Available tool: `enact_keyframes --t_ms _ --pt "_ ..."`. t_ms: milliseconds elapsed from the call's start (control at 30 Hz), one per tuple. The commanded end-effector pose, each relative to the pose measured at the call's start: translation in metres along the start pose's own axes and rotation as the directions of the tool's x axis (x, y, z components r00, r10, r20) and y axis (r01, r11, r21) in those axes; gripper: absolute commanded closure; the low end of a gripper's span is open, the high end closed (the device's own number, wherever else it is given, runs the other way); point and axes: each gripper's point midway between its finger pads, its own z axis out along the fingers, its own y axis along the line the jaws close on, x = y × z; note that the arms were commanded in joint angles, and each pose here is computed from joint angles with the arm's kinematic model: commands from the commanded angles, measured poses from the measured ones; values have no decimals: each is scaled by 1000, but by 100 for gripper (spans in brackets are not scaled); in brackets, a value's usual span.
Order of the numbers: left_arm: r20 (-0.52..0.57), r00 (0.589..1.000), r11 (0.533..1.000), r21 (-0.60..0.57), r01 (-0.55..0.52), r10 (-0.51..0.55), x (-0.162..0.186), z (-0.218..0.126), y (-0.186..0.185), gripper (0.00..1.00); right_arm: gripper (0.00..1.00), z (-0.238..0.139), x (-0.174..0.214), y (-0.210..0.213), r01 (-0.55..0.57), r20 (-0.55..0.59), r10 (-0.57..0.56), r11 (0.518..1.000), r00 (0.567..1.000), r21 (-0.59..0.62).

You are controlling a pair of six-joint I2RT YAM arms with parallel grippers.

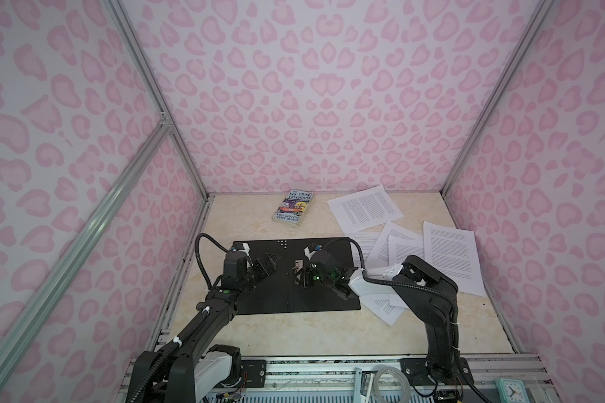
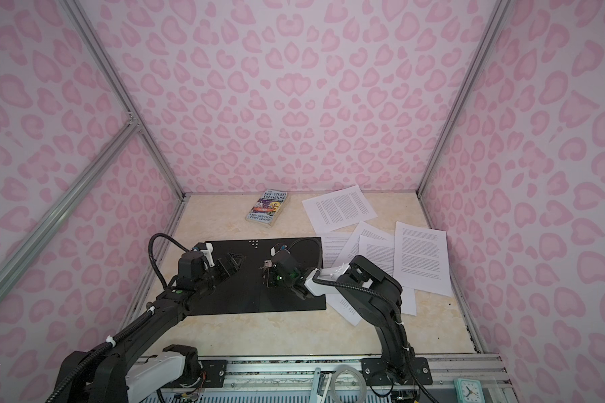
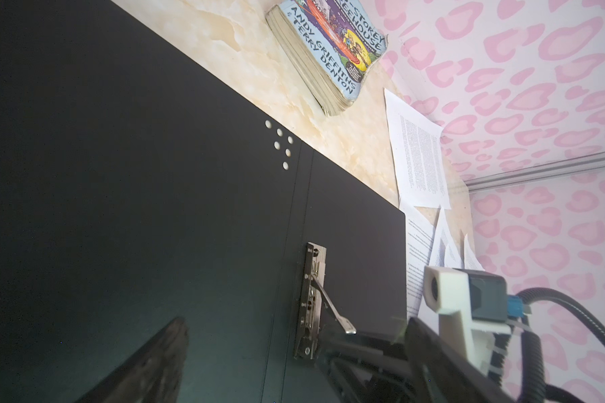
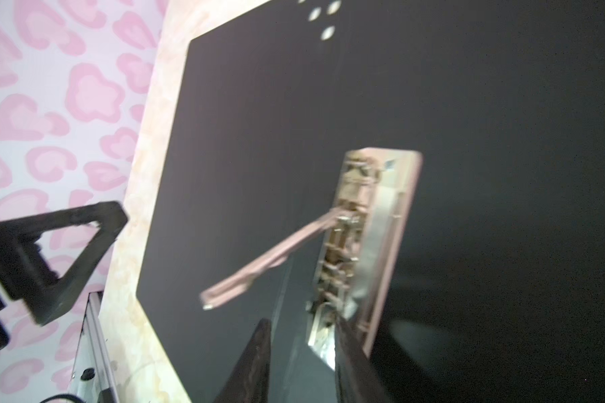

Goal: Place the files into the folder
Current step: 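Withdraw the right gripper and reach it toward the scattered papers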

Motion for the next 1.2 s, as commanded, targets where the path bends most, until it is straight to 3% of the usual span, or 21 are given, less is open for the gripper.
enact_keyframes --t_ms 0,400,633,700,833,867,933,1000,1167 --pt "16 1000 1000 17 -19 19 -5 -2 -6 2 69 5 5 3 58 -26 -57 998 998 29" --pt "18 1000 1000 23 -21 21 -6 -3 -8 2 69 24 -48 0 69 -32 -69 998 997 -4" --pt "24 999 999 29 -27 27 -7 -5 -10 2 56 29 -83 -14 78 -39 -78 997 996 4" --pt "25 999 999 35 -31 30 -8 -6 -12 2 54 21 -102 0 100 -12 -100 995 995 -23" --pt "40 998 997 59 -46 44 -11 -11 -18 2 47 -21 -135 21 180 51 -180 984 982 1" --pt "42 998 996 69 -52 49 -11 -12 -21 2 42 -37 -143 27 204 73 -204 979 976 11" --pt "46 997 994 87 -61 57 -11 -14 -25 2 25 -70 -155 32 233 111 -237 972 965 41" --pt "45 997 991 111 -74 69 -10 -16 -32 2 3 -107 -160 28 253 146 -264 963 953 87" --pt "10 991 969 207 -134 135 3 -20 -63 2 2 -203 -153 -19 170 229 -245 937 942 304"
